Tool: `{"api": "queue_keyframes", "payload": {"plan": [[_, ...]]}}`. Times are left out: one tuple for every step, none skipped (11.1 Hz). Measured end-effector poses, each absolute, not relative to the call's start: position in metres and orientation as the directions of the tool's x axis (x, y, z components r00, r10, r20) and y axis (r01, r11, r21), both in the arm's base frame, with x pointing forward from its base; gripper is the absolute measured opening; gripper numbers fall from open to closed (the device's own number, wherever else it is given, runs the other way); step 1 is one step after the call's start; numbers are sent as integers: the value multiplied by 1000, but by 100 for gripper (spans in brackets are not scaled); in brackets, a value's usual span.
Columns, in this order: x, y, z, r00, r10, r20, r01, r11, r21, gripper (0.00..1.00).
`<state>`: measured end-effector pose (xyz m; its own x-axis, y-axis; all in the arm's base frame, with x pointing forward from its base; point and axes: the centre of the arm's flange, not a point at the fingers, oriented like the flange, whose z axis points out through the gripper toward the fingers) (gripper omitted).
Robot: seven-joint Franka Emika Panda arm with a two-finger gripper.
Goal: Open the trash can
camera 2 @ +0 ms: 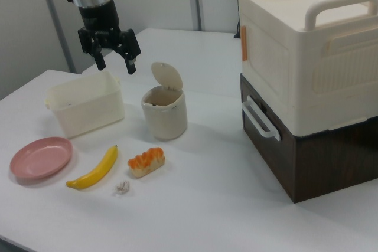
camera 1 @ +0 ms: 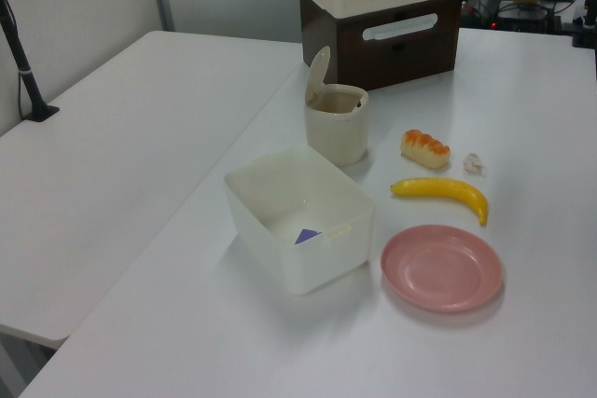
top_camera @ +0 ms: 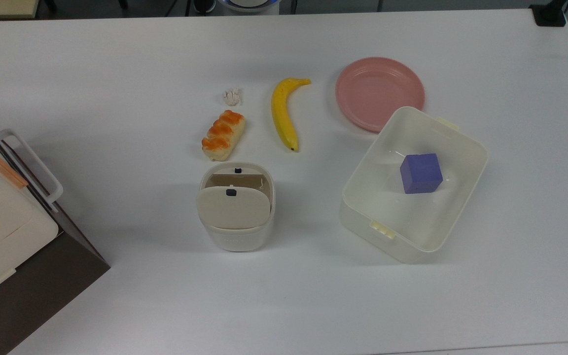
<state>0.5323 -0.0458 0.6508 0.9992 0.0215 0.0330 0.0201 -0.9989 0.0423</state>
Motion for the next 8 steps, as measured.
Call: {"api": "queue_keyframes", "payload": {"plan": [[530,-50,653,999,39,36,38,-998,43,100],[530,-52,655,998,40,41,38,-998,44,100],[529,-52,655,998,39,42,37,-998,44,100],[529,-52,656,999,26,44,24,-999,43,100],[529,-52,656,999,17,45,15,-999,43,100],[529,-52,656,999,14,46,12,-999,43,100],[529,-51,656,999,13,47,11,-999,43,100],[530,-52,657,999,12,51,10,-999,42,100]]}}
